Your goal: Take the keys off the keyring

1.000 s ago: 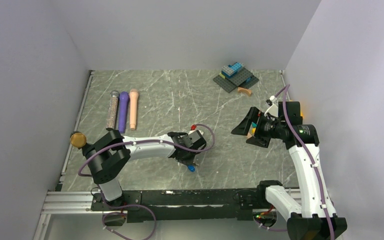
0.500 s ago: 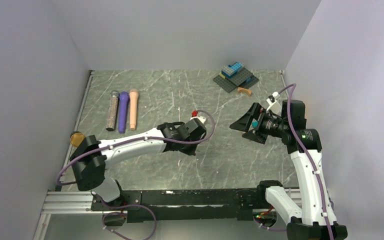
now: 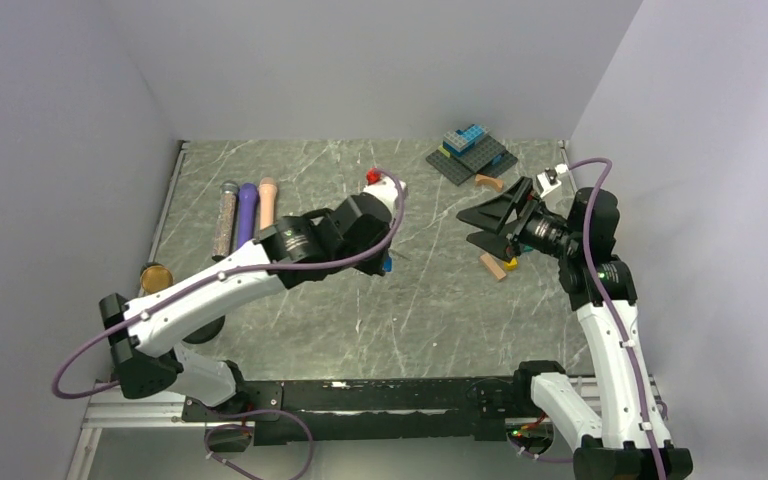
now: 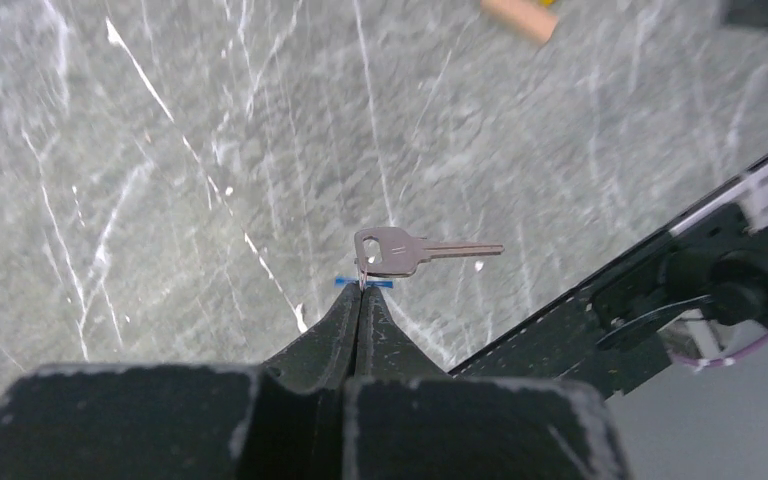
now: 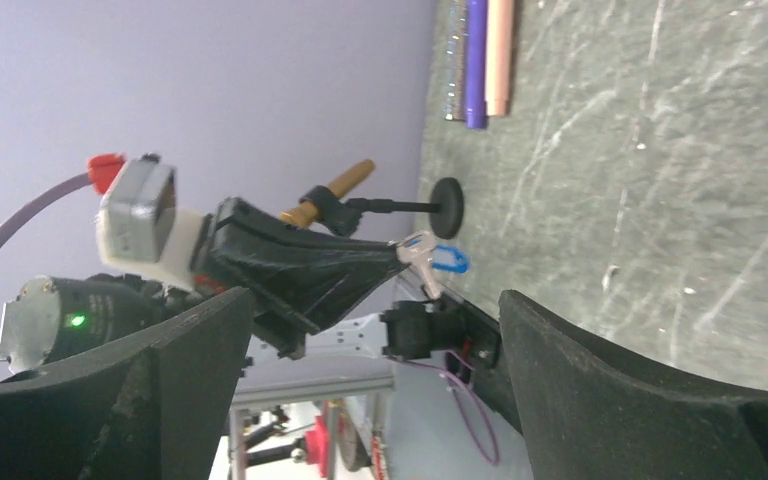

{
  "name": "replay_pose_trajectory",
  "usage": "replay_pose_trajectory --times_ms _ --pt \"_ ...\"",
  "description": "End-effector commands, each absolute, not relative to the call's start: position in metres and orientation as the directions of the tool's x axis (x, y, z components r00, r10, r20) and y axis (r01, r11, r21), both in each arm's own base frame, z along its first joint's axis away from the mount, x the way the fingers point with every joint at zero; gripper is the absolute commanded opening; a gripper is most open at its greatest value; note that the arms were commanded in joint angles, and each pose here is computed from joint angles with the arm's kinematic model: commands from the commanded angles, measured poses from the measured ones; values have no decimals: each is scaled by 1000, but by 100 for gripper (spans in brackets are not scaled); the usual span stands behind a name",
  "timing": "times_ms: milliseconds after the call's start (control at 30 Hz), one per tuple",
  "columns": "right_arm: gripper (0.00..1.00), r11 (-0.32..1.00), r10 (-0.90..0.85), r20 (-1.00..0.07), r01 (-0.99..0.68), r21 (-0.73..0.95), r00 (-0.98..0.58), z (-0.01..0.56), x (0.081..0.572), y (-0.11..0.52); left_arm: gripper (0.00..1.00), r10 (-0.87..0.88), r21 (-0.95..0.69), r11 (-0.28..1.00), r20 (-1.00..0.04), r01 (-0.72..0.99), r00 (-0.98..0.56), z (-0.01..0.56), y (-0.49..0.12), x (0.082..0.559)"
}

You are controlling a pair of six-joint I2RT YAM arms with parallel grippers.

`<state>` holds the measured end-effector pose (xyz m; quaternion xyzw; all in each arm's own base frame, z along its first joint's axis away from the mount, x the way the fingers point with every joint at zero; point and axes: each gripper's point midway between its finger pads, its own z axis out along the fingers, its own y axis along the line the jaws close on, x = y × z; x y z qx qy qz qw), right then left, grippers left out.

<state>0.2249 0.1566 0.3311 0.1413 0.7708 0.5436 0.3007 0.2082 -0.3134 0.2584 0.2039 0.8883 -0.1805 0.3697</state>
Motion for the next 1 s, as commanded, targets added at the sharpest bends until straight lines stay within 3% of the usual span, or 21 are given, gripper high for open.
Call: replay_pose_trajectory --times_ms 0,267,633,967 --pt "96 221 568 -260 -160 962 -781 369 227 165 0 155 -185 833 -826 521 -542 326 -300 210" --pt "91 64 572 -96 -72 995 -815 390 231 198 0 48 -229 811 -891 539 -452 384 -291 210" --pt "86 -39 478 55 41 998 -876 408 226 253 0 2 -241 811 -910 533 -415 406 -285 212" --pt "76 -57 440 82 64 996 -894 416 225 270 0 -7 -248 810 -910 531 -414 406 -289 214"
